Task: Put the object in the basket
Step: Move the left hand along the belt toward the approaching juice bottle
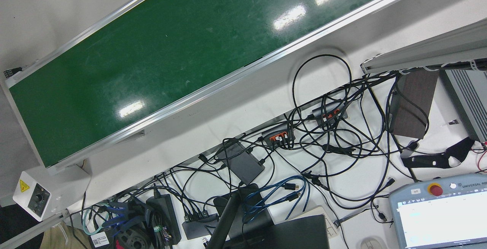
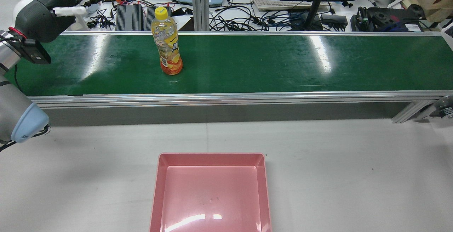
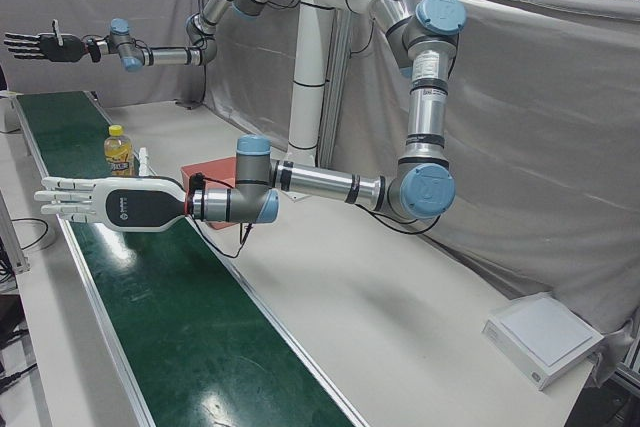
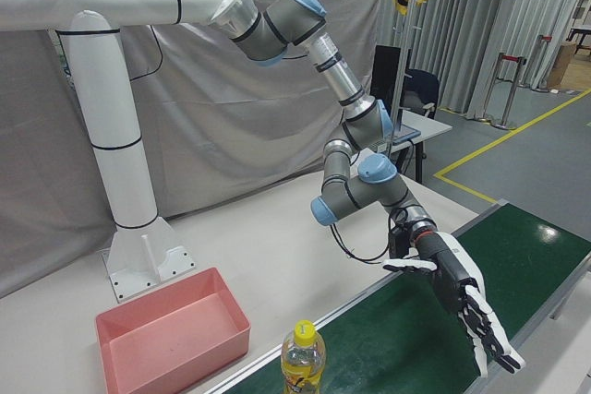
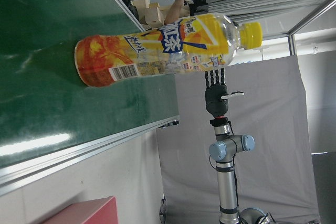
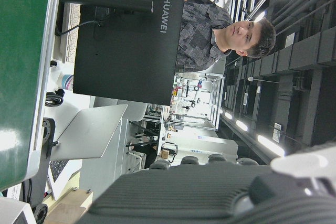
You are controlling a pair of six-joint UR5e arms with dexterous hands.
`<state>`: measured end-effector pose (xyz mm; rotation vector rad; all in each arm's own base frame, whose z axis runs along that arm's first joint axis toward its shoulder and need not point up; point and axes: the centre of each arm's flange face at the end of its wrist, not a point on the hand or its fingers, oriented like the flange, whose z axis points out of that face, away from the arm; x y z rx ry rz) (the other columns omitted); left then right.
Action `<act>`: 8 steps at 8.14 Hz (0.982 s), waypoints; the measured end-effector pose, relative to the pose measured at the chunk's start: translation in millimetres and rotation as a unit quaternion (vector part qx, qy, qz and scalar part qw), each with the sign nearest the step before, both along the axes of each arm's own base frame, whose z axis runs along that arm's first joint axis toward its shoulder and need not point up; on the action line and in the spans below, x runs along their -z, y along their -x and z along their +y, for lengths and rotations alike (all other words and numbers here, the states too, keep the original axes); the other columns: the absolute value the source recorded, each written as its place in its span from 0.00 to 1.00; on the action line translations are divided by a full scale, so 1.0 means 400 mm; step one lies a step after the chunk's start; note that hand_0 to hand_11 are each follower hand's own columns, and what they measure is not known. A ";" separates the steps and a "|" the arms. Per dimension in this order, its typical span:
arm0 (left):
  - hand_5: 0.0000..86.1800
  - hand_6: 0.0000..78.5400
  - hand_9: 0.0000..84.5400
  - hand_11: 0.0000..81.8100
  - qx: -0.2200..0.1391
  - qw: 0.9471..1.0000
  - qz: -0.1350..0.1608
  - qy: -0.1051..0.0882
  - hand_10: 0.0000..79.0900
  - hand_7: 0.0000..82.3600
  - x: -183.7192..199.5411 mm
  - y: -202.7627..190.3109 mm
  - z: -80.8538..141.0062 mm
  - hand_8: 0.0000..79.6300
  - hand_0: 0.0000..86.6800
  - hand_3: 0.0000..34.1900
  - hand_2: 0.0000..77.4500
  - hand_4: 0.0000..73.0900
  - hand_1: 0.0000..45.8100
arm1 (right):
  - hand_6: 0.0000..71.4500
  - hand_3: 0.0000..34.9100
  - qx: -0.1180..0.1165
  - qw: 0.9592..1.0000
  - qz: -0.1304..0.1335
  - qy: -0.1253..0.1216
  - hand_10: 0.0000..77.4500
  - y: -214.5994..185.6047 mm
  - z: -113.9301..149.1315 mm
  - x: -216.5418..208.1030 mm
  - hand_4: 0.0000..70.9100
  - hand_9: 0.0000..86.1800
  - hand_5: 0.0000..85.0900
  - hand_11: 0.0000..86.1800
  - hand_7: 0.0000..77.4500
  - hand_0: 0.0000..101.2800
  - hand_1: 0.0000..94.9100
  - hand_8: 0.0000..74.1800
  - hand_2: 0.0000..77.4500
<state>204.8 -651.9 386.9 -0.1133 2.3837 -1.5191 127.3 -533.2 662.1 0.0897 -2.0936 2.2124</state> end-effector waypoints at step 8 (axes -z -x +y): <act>0.13 0.01 0.01 0.15 -0.016 1.000 -0.013 -0.019 0.10 0.01 -0.031 -0.079 0.015 0.00 0.51 0.00 0.01 0.01 0.23 | 0.00 0.01 0.000 1.000 0.000 0.000 0.00 0.000 0.000 0.000 0.00 0.00 0.00 0.00 0.01 0.00 0.00 0.00 0.01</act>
